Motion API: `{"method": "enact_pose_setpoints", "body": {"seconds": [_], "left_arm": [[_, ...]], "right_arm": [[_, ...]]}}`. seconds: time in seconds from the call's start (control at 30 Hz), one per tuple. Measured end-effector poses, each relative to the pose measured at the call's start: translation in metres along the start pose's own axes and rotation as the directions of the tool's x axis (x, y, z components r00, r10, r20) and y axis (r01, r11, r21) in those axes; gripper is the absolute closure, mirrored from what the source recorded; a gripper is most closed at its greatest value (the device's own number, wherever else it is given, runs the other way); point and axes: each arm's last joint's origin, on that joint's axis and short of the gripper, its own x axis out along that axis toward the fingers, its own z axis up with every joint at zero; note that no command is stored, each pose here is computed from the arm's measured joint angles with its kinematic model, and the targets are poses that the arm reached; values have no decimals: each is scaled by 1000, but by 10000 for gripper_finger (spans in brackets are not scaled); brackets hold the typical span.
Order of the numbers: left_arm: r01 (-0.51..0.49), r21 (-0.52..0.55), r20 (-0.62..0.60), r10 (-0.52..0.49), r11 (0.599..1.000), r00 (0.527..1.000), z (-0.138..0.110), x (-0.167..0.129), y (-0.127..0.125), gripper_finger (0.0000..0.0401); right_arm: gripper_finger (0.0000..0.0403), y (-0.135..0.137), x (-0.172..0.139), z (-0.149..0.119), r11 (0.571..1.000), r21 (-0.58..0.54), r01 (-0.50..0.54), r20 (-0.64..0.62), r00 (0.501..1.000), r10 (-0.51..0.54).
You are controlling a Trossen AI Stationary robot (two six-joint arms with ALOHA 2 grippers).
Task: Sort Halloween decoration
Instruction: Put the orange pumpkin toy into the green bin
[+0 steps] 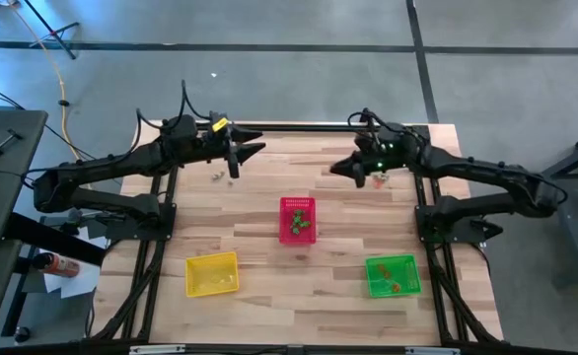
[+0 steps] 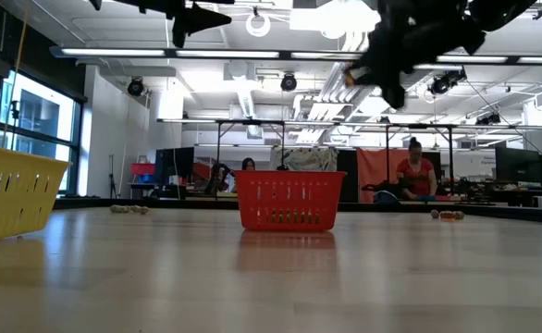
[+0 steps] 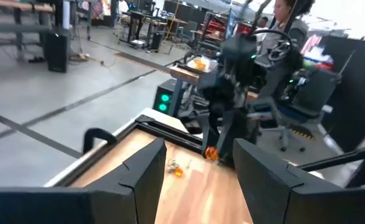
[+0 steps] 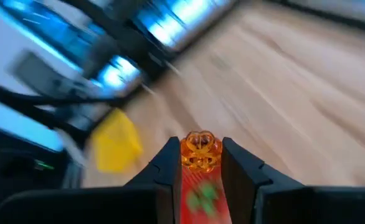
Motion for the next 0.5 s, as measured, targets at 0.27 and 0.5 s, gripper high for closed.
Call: {"method": "enact_pose_setpoints", "body": {"seconds": [0.27,0.5], "left_arm": [[169,-65,4,-170,983,986,-6,17,-9,224],[296,-46,-31,-297,954,954,-20,36,-21,224]], "right_arm": [[334,40,13,16,961,-209,-180,248,941,230],[334,69,20,29,902,-407,-143,242,936,257]]}}
